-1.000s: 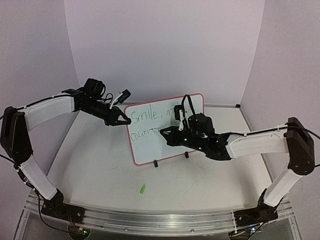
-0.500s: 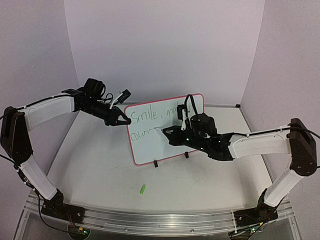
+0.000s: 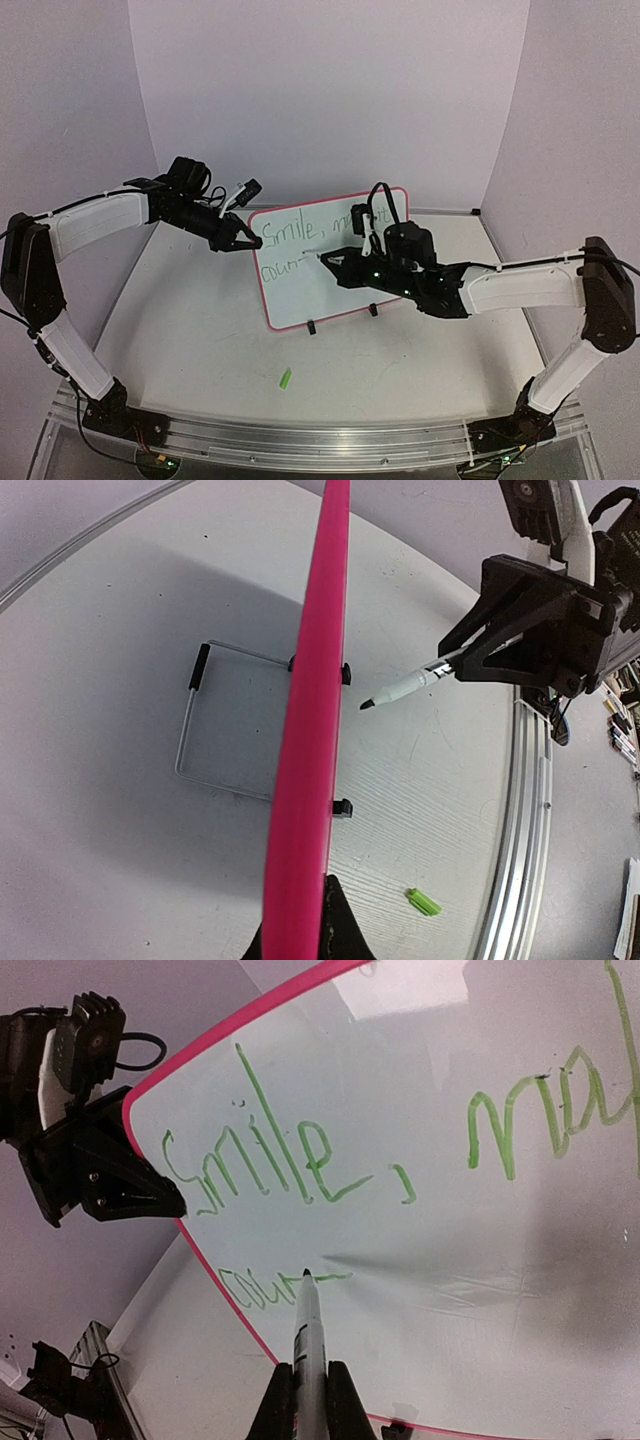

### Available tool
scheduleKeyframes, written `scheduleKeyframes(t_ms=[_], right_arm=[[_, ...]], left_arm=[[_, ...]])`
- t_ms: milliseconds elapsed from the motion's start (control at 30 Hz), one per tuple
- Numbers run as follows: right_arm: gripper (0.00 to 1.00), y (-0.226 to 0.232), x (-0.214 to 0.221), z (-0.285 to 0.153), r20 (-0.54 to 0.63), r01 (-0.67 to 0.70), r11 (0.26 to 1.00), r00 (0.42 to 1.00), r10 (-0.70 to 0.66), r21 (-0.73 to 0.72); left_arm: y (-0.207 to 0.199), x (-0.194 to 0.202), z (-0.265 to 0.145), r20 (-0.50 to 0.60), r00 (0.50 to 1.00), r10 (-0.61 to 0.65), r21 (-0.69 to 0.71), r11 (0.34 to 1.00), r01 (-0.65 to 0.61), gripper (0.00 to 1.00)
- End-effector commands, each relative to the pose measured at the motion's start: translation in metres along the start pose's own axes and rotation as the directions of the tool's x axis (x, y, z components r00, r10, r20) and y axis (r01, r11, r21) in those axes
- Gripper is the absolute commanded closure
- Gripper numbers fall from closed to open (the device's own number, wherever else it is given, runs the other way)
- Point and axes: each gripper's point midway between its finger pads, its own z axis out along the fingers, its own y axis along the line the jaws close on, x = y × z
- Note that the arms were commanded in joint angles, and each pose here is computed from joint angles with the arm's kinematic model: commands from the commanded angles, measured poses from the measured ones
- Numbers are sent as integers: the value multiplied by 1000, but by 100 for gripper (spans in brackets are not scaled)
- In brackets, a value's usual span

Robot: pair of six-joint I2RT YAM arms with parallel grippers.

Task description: Write a sentence on the whiteboard

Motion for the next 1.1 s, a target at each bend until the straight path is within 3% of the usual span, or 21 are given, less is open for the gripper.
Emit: scheduleKeyframes(t_ms=[0, 600, 1067], right_arm=[[100, 7, -23, 5, 58, 3, 1000, 998, -1, -22], [100, -12, -11, 15, 22, -25, 1000, 999, 25, 5], [100, -31, 23, 12, -40, -80, 996, 996, 82, 42]], left_arm=[[19, -2, -6, -27, 996, 83, -125, 989, -85, 100], [19, -3, -7, -25, 996, 85, -126, 988, -87, 100], [19, -2, -7, -26, 996, 84, -127, 988, -86, 100]])
